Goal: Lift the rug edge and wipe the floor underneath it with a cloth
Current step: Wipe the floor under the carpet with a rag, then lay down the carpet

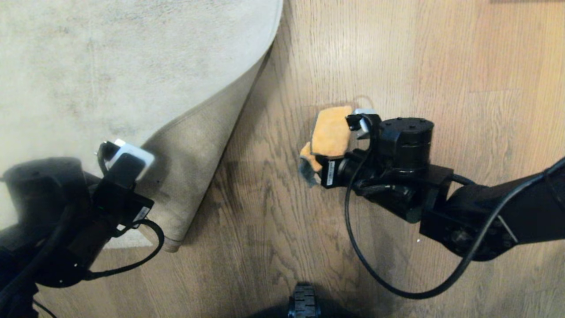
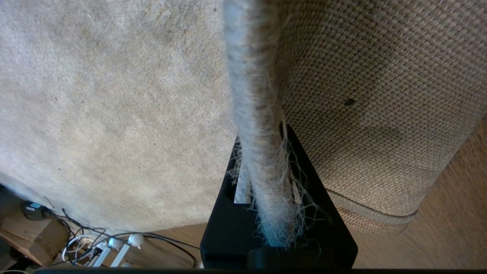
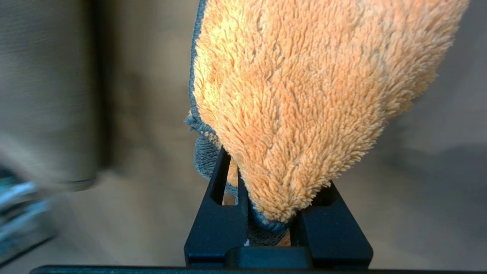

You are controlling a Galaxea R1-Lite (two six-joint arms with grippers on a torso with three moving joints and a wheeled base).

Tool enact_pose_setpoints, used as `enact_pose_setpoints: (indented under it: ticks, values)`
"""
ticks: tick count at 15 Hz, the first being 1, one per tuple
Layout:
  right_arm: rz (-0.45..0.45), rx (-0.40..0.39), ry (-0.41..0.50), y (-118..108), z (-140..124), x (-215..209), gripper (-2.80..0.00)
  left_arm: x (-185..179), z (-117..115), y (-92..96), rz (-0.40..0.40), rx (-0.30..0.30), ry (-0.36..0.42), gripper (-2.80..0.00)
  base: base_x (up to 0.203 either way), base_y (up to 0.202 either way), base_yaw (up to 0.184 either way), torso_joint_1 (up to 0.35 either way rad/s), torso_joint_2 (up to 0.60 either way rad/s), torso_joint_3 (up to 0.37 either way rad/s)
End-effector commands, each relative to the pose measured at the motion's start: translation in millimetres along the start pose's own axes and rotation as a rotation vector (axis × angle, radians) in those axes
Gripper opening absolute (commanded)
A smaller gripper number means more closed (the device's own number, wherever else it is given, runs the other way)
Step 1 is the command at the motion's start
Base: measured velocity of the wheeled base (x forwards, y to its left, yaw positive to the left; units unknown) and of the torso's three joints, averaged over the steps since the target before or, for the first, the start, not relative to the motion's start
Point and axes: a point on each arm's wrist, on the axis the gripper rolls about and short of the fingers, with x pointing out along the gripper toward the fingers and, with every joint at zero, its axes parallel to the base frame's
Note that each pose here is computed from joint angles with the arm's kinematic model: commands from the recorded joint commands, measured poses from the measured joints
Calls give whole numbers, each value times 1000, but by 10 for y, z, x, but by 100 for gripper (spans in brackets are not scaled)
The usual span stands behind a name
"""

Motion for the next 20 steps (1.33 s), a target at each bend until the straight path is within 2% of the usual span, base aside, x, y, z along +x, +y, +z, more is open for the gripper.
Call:
enact_pose_setpoints:
  ticks: [1,5,8,10,13,16,20]
  values:
    - [-65,-21,-75,-257,255,-273,-280,-35,10,35,12,-8,-12,-280,0,0,0,0,0,0]
    - [-236,-16,-103,-727,306,-672,-280,-83,-14,55,14,-13,-15,-280,0,0,0,0,0,0]
    - [-427,2,-121,-1195,272,-1125,-280,-94,-37,47,10,-8,-11,-280,0,0,0,0,0,0]
    - [-550,18,-130,-1395,186,-1511,-280,-99,-31,55,12,-10,-14,-280,0,0,0,0,0,0]
    - [-629,35,-134,-1382,-30,-1991,-280,-107,-45,52,9,-7,-10,-280,0,0,0,0,0,0]
    - [-656,38,-139,-1289,-224,-2302,-280,-109,-46,49,7,-5,-10,-280,0,0,0,0,0,0]
    - [-667,33,-105,-1209,-485,-2509,-280,-122,-35,29,-2,-1,-15,-280,0,0,0,0,0,0]
